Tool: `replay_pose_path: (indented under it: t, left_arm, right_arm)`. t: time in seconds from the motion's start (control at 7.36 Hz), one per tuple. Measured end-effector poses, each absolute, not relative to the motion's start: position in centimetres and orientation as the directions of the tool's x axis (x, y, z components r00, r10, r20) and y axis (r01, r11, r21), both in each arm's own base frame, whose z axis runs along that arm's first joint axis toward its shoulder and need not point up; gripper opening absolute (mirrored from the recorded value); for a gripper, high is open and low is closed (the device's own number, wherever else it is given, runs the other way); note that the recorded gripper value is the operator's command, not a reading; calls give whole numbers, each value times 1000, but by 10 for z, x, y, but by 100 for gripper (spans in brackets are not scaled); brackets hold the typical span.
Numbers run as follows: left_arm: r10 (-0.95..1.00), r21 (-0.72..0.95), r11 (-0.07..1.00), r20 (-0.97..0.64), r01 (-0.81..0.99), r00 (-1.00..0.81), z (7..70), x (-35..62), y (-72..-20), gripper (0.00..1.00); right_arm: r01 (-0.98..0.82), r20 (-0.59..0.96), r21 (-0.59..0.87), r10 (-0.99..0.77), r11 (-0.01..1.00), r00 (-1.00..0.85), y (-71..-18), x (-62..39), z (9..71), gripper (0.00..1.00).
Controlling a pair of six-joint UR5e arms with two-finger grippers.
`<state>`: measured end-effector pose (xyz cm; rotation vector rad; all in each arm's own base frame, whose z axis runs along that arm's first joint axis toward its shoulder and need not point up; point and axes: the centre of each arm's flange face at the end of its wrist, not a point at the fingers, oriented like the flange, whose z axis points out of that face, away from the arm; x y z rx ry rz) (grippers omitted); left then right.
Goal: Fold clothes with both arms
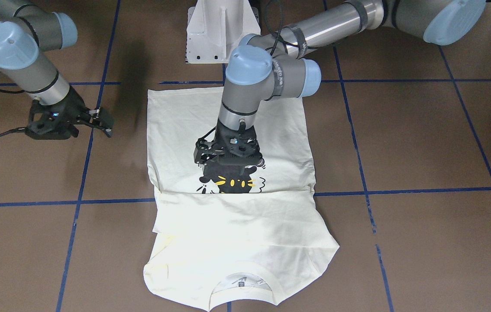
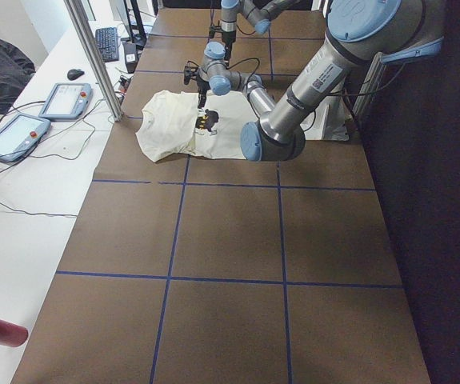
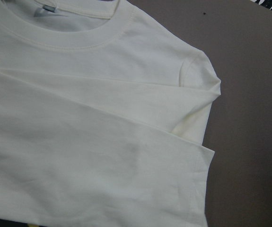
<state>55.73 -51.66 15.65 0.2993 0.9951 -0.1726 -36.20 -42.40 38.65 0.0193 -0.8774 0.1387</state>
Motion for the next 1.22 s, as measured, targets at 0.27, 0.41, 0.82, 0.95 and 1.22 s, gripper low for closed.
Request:
replay_pose_path:
  t: [0.27, 0.41, 0.82, 0.95, 1.22]
  left_arm:
    - [82, 253, 943, -806, 216, 587, 201, 492, -480, 100]
    - [113, 283, 939, -790, 194, 603, 224, 463, -464, 100]
    - [171, 338, 929, -754, 151, 634, 263, 409, -437, 100]
    - [174, 340, 929, -752, 147, 636, 266, 406, -435, 100]
    - [175, 340, 929, -750, 145, 638, 268, 404, -434, 100]
  right_arm:
    - [-187, 778, -60, 164, 980, 607, -365, -418, 366, 100]
    - [-199, 778, -61, 171, 978, 604, -338, -440, 360, 100]
    - [-188, 771, -34, 145, 982, 620, -288, -476, 360, 100]
    - [-183, 766, -33, 143, 982, 627, -284, -478, 363, 100]
    - [-173, 754, -39, 142, 984, 641, -279, -477, 372, 91]
